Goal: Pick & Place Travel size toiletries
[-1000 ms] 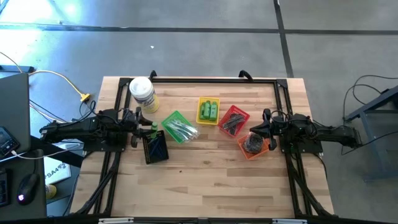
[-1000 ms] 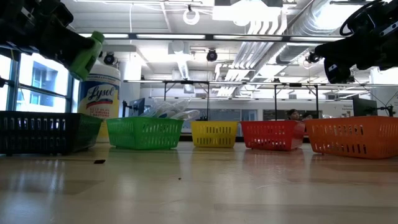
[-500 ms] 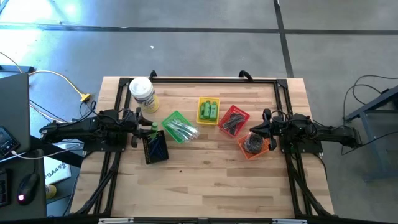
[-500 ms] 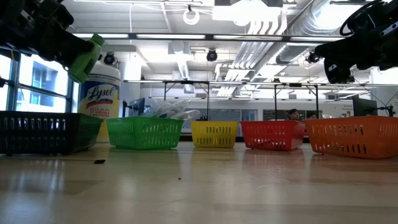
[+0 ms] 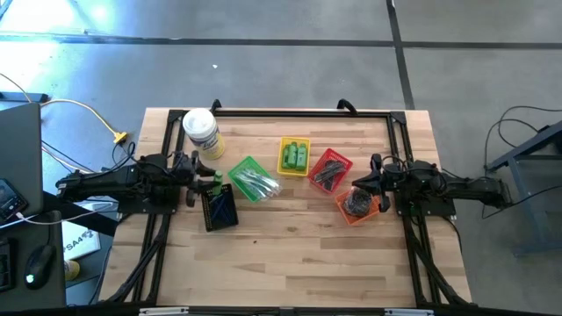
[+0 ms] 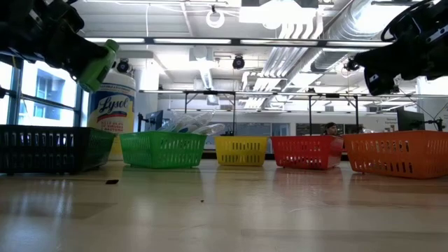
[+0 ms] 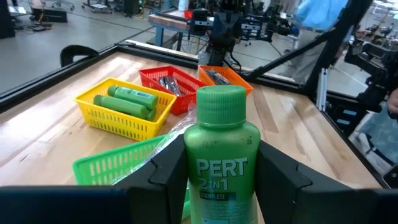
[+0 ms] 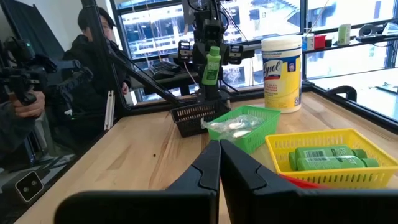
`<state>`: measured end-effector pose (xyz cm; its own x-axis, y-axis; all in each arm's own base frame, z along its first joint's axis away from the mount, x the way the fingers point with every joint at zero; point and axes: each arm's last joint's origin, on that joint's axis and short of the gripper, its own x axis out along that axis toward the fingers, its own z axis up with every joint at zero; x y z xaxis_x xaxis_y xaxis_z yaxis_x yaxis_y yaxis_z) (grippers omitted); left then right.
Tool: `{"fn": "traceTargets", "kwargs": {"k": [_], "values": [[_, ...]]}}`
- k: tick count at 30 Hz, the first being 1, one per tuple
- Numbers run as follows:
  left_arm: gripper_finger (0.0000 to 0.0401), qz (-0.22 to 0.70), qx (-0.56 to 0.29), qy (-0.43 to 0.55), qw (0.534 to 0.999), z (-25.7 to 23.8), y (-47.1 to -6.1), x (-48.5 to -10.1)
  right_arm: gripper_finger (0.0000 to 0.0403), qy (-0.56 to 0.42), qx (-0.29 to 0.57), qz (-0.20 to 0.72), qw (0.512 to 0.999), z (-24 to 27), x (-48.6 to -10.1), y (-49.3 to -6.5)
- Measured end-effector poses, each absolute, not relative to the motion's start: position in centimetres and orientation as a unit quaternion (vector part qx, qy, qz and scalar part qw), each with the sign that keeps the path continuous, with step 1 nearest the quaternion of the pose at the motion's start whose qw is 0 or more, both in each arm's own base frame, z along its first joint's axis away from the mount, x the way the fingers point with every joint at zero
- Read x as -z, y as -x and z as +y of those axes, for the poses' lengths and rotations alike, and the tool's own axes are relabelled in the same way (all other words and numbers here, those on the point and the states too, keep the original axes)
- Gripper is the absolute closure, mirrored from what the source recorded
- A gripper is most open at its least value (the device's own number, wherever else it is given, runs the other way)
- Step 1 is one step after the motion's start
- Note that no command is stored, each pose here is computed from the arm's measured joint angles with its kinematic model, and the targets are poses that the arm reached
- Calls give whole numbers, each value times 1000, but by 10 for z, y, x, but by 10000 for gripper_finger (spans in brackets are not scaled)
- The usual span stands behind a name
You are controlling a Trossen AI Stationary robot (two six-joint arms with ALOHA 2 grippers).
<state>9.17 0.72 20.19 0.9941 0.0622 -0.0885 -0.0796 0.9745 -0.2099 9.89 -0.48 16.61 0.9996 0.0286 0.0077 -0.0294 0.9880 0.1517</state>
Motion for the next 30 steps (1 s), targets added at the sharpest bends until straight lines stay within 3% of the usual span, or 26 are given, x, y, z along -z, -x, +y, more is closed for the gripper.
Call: {"fn": "traceTargets", "kwargs": {"k": [9,30], "values": [[260,16,-46,112,993,8,-96,-208,401,-95,-9,5,995,-5,-165,-100],[260,56,-59,108,991,11,-122,-234,401,-107,-13,3,994,-5,-165,-100]]}}
